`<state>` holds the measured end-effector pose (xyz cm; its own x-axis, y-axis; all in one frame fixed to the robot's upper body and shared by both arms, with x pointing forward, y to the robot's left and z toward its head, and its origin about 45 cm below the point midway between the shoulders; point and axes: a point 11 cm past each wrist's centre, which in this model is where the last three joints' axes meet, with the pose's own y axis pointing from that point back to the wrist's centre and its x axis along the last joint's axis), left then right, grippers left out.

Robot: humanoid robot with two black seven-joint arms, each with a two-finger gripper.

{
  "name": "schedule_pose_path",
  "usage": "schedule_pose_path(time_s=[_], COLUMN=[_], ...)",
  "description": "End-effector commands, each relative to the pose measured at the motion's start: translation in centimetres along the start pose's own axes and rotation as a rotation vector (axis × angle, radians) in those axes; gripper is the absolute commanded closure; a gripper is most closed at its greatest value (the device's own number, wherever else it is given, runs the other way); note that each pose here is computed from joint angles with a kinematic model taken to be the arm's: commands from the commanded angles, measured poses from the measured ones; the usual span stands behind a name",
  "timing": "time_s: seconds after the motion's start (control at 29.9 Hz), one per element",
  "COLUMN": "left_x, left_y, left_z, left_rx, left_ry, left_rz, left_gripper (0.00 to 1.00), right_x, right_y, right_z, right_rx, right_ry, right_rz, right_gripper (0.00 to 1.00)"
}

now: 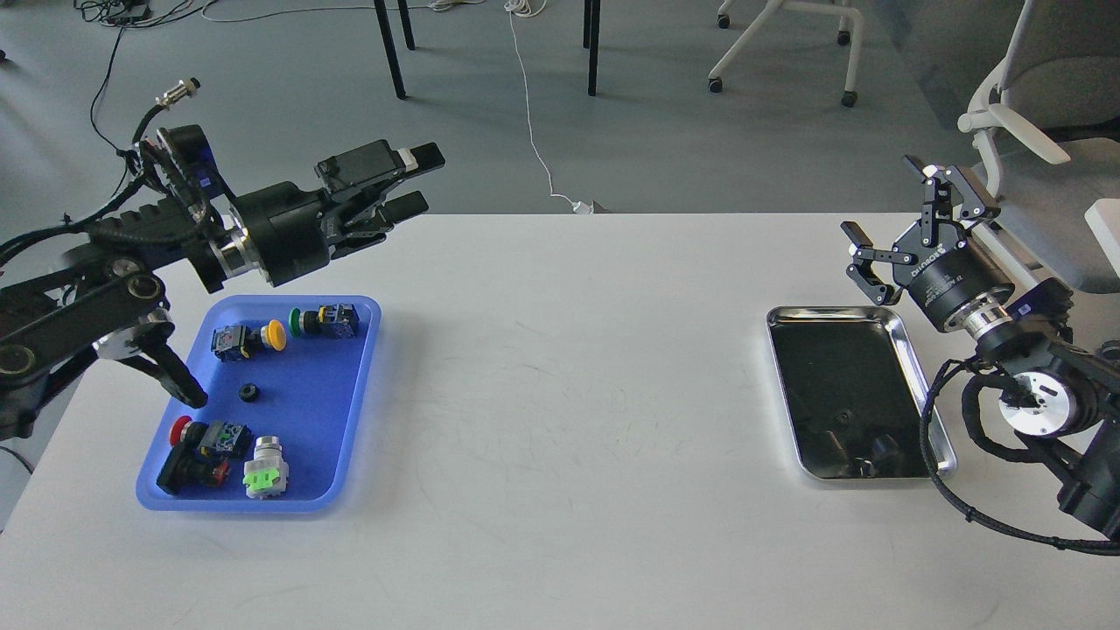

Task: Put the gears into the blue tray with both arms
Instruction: 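Raise the left gripper up from the blue tray, then move the right gripper over the metal tray again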

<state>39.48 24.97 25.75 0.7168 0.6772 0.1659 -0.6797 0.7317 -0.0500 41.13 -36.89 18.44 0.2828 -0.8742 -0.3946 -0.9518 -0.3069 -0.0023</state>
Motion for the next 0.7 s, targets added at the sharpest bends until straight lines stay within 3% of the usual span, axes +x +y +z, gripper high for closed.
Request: schedule_pose_path(time_s=[0.0, 0.1, 0.27, 0.67], left_x=[-0.1, 0.2, 1.1, 1.4], left_y=[1.4, 2.0, 3.2, 3.6], left_z=[-1.7, -2.4, -4.3, -5.0], left_rx=[-0.094, -0.142, -0.087, -0.054], left_ry=[0.154, 0.227, 0.333, 0.410], left_rz=[0.145, 0.223, 0.306, 0.303], left_gripper=[0.02, 0.02, 0.02, 0.02], right_x=[-0.2, -0.5, -1.9, -5.5], right_y=[0.4, 0.7, 1.1, 0.4], right_z=[0.2, 0.3, 0.7, -1.9], right_rx=[-0.013, -0.034, -0.134, -0.520], right_ry=[0.003, 0.027, 0.211, 1.137], right_rz=[-0.012, -0.036, -0.160, -0.665], right_gripper=[0.01, 0.01, 0.01, 0.01])
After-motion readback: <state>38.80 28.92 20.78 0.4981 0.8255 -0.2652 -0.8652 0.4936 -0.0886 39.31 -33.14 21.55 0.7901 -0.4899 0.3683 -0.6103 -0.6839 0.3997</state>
